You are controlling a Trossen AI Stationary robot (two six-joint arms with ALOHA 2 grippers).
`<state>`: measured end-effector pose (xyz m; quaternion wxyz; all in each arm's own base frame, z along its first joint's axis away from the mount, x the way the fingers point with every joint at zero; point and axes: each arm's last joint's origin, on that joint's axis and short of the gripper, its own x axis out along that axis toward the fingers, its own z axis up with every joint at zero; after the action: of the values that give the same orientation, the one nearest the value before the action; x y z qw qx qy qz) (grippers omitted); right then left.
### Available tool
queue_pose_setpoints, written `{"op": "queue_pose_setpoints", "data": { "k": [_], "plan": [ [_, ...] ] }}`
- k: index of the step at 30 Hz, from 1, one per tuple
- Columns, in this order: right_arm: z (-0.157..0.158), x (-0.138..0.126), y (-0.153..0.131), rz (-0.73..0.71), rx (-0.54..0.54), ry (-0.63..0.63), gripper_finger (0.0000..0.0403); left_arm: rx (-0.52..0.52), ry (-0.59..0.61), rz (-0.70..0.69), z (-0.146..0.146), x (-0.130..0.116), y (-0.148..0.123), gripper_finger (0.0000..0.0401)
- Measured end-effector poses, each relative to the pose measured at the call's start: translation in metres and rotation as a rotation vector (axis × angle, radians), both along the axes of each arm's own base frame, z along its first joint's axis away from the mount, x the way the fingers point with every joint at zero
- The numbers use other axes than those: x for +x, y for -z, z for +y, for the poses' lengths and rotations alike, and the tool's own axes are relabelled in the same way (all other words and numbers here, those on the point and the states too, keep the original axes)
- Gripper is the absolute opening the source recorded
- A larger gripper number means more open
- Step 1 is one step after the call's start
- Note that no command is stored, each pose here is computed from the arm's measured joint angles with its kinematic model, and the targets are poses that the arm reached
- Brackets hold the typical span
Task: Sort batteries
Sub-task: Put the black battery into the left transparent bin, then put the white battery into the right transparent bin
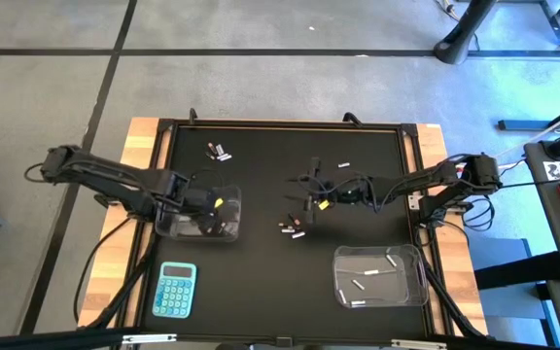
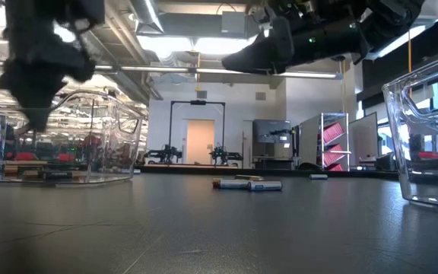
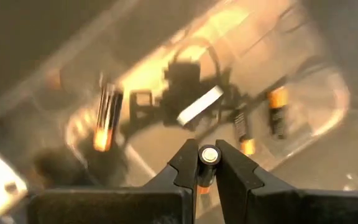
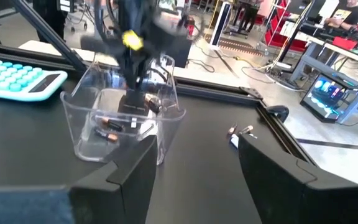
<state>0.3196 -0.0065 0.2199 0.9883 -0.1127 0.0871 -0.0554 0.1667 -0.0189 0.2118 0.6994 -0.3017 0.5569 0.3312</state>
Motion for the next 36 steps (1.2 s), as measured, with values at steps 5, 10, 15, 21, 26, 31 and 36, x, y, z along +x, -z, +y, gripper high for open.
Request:
{"op": "queue_pose_setpoints", "data": {
  "k": [5,10,15,21,26,31,36],
  "plan": [
    [0.000,0.000,0.000,-0.001,0.000,-0.001,0.0227,-0.071,-0.139,-0.007,0.005,-0.004,0.023,0.0026],
    [0.001,0.000,0.001,0.004,0.001,-0.002,0.0227,-0.138,-0.197,-0.034,0.009,-0.003,0.042,0.0026],
    [0.001,0.000,0.001,0.010,0.002,-0.002,0.0227,-0.164,-0.218,0.009,0.012,-0.002,0.053,0.0029],
    [0.001,0.000,0.002,0.020,0.003,-0.002,0.0227,-0.165,-0.195,0.035,0.016,0.003,0.060,0.0050],
    [0.001,-0.001,0.003,0.031,0.004,-0.002,0.0227,-0.164,-0.142,-0.022,0.016,0.008,0.058,0.0080],
    [0.000,-0.001,0.004,0.044,-0.002,0.027,0.0227,-0.167,-0.125,-0.082,0.016,0.003,0.047,0.0126],
    [-0.011,-0.011,0.008,0.168,-0.027,0.197,0.0227,-0.175,-0.099,-0.231,0.016,-0.006,0.020,0.0156]
  ]
}}
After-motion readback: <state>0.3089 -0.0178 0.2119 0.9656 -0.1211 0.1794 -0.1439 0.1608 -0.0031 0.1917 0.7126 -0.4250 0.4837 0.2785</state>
